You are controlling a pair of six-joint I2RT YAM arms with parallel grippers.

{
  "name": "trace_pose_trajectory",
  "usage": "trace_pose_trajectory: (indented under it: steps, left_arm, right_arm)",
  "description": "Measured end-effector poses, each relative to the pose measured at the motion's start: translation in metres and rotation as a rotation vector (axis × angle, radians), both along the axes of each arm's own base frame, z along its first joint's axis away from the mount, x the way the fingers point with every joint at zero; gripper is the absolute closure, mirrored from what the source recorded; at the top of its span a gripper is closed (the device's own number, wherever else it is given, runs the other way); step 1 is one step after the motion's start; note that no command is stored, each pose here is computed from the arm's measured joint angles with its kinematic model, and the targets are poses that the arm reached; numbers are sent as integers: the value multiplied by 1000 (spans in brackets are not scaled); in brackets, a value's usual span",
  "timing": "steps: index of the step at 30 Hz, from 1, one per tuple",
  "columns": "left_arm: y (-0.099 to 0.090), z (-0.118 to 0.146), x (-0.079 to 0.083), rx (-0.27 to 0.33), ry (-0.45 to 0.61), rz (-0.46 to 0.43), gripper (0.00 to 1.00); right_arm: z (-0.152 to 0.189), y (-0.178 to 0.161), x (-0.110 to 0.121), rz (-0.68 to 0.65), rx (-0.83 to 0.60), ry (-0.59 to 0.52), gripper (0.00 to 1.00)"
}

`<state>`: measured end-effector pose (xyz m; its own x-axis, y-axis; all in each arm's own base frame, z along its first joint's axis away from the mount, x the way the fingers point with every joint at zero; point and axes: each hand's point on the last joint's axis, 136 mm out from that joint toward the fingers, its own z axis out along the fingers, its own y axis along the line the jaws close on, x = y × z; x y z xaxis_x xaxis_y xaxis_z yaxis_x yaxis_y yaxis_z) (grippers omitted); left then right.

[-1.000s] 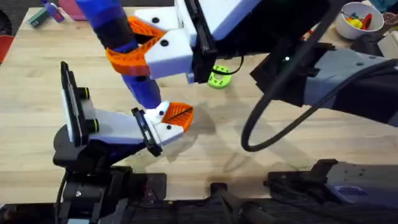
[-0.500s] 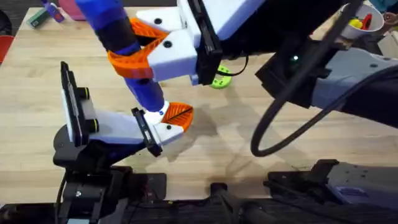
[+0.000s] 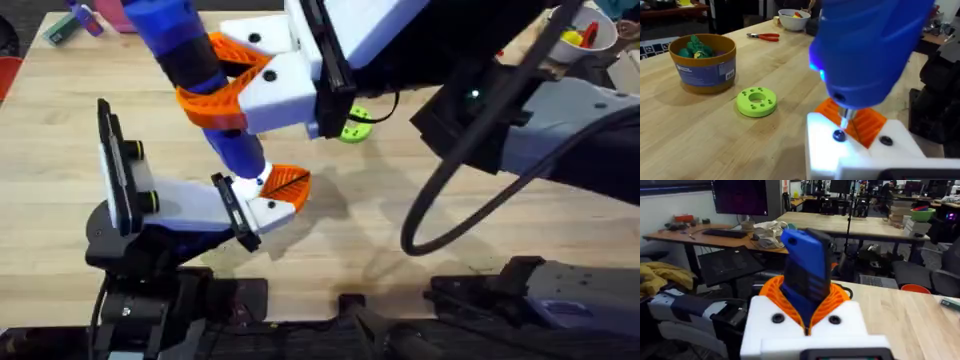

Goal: Pick up the gripper from the table and insert it into the empty holder that is missing its gripper. Then pick up a screw, insert it into the mounting hole, and use the screwdriver to tighten it. Finally, clean up the table by picking up the vegetable and placing it into the bucket.

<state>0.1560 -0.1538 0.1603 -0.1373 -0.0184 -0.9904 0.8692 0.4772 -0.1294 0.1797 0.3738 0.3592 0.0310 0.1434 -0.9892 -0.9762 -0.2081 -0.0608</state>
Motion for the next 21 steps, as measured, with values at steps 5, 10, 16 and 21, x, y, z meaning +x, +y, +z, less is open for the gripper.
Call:
trace_pose_trajectory:
  steps: [5,10,16,21]
  left_arm:
    - [0,0,0,0,0,0,993]
    - [0,0,0,0,0,0,993]
    - [0,0,0,0,0,0,993]
    - [0,0,0,0,0,0,993]
  right_arm:
    - [0,0,0,1,0,-1,977]
    - [-1,0,-2,12,-2,-7,977]
    - [-6,0,-2,17,-23,1,977]
    - [-8,0,-3,18,-25,-9,977]
